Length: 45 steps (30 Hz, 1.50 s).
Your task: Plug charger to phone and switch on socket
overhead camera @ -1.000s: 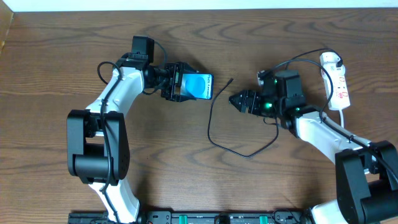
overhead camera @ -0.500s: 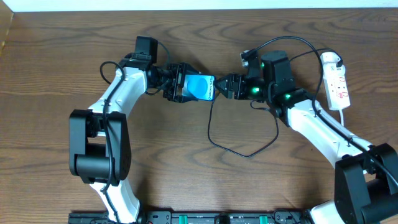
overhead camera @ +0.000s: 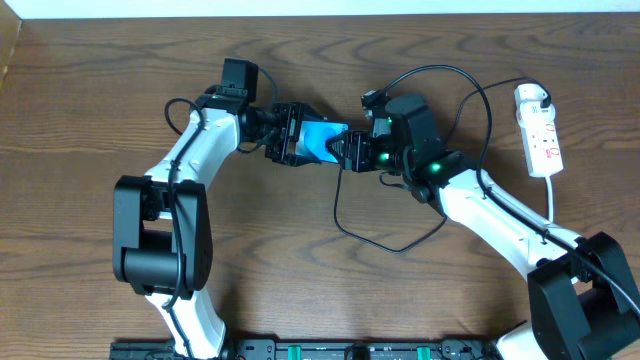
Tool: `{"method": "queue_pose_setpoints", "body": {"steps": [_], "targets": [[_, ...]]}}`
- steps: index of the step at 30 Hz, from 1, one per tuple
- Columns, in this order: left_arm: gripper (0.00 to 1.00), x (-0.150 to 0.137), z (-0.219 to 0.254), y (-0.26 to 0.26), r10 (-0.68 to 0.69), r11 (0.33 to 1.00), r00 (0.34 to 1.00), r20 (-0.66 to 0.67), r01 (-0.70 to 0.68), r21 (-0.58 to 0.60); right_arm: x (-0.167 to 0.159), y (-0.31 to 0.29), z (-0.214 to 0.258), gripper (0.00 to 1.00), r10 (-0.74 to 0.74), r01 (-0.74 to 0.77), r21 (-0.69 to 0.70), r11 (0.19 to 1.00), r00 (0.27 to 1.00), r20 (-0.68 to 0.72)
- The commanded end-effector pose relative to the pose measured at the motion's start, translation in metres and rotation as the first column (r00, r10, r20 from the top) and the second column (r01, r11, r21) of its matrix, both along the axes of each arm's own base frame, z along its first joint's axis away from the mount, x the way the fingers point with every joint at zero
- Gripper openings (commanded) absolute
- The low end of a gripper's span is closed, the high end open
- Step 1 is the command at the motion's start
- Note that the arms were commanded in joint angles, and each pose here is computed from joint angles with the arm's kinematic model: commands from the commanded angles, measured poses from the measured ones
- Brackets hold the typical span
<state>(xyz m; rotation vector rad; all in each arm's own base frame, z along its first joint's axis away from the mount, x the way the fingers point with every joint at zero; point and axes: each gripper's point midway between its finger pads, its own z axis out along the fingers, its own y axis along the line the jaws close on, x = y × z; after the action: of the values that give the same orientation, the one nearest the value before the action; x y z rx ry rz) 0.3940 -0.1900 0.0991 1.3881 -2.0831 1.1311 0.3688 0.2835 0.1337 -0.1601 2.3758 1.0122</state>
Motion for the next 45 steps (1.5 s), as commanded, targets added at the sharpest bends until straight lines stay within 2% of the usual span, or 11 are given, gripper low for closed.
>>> {"method": "queue_pose_setpoints", "body": {"steps": [1,9,13,18,21,28,36,45], "targets": [[0.65,-0.003,0.02,-0.008,-0.019,0.999,0.999,0.038,0.02,-0.026,0.01,0.001,-0.001,0.52,-0.048,0.048,-0.018,0.999,0.999,0.013],[0.65,-0.007,0.02,-0.016,-0.038,0.999,0.999,0.038,0.039,-0.026,0.015,0.009,-0.012,0.41,-0.048,0.048,0.001,0.999,0.999,0.001],[0.65,-0.007,0.02,-0.016,-0.039,0.999,0.999,0.038,0.04,-0.026,0.017,0.01,-0.015,0.28,-0.057,0.057,0.011,0.998,0.998,-0.009],[0.65,-0.007,0.02,-0.016,-0.038,0.999,0.999,0.038,0.039,-0.025,0.016,0.012,-0.013,0.08,-0.063,0.064,0.034,0.997,0.998,-0.031],[0.65,-0.007,0.02,-0.016,-0.038,0.999,0.999,0.038,0.039,-0.025,0.017,0.012,-0.012,0.01,-0.075,0.077,0.051,0.996,0.996,-0.042],[0.66,-0.007,0.019,-0.016,-0.038,0.999,0.999,0.038,0.039,-0.024,0.025,-0.001,-0.008,0.01,-0.105,0.116,0.105,0.988,0.99,-0.099],[0.66,-0.006,0.019,-0.015,-0.036,0.999,0.999,0.04,0.036,-0.018,0.048,-0.048,-0.003,0.01,-0.167,0.19,0.157,0.969,0.974,-0.152],[0.66,-0.001,0.021,-0.016,-0.093,0.995,0.984,0.154,0.095,-0.006,0.061,-0.075,0.001,0.01,-0.217,0.253,0.195,0.948,0.958,-0.188]]}}
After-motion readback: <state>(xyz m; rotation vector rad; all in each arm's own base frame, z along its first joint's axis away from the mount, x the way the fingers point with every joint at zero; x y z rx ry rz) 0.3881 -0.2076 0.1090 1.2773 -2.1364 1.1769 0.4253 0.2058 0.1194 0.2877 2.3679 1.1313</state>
